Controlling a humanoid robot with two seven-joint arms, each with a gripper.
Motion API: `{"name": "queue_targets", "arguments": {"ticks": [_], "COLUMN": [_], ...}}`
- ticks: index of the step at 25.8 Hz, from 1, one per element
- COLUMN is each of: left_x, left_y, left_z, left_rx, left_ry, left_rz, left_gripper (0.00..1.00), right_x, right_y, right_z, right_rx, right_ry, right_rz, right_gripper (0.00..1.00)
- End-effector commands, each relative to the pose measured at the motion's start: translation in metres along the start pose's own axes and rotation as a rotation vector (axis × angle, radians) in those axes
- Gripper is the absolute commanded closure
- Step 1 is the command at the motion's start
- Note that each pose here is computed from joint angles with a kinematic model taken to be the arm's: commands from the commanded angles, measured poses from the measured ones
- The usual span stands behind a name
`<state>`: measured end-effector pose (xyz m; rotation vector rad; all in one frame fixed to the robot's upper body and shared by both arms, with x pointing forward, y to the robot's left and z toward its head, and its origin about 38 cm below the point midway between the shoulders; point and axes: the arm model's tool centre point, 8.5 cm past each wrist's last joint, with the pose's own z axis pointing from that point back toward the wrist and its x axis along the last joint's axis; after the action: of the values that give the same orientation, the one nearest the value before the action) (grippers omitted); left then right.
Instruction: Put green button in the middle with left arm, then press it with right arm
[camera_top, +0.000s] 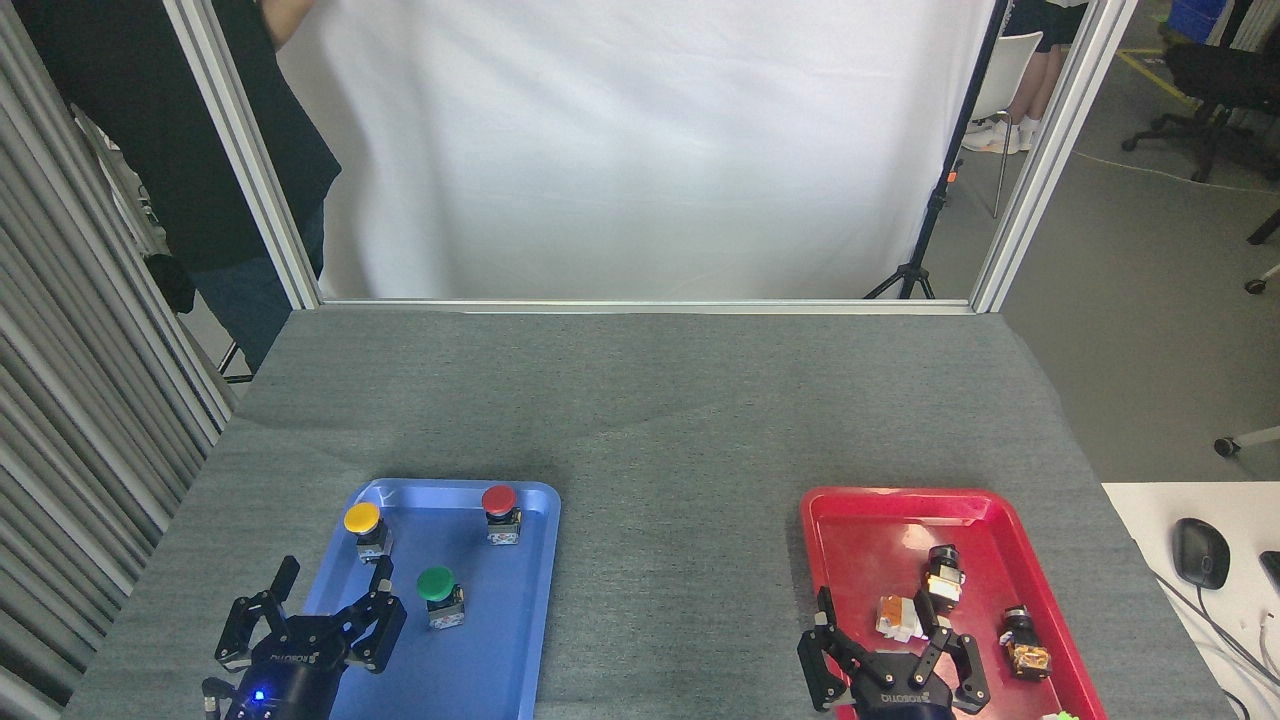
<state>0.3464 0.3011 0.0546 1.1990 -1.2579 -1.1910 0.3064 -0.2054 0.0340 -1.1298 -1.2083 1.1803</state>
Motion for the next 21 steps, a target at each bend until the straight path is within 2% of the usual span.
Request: {"name": "queue_targets", "arguments": {"ticks": [1,10,21], "left_x": [0.000,0.001,0.001], "left_y": [0.000,0.000,0.000], "left_z": [0.000,0.000,0.000], "left_rx": [-0.001,0.000,-0.001], "left_ry": [0.000,-0.004,-0.004], "left_rz": [0.000,0.000,0.000], "left_gripper": [0.01,0.01,0.01], "right_x": [-0.002,0.002,0.003], "right_y": [0.002,-0.008,-0.006], "right_z": [0.002,-0.008,-0.006], "right_rx": [0.004,-0.029,-0.023], "right_ry": [-0.002,-0.007,-0.017], "right_rz": [0.007,0.002,0.024], "right_gripper": [0.00,0.00,0.00]}}
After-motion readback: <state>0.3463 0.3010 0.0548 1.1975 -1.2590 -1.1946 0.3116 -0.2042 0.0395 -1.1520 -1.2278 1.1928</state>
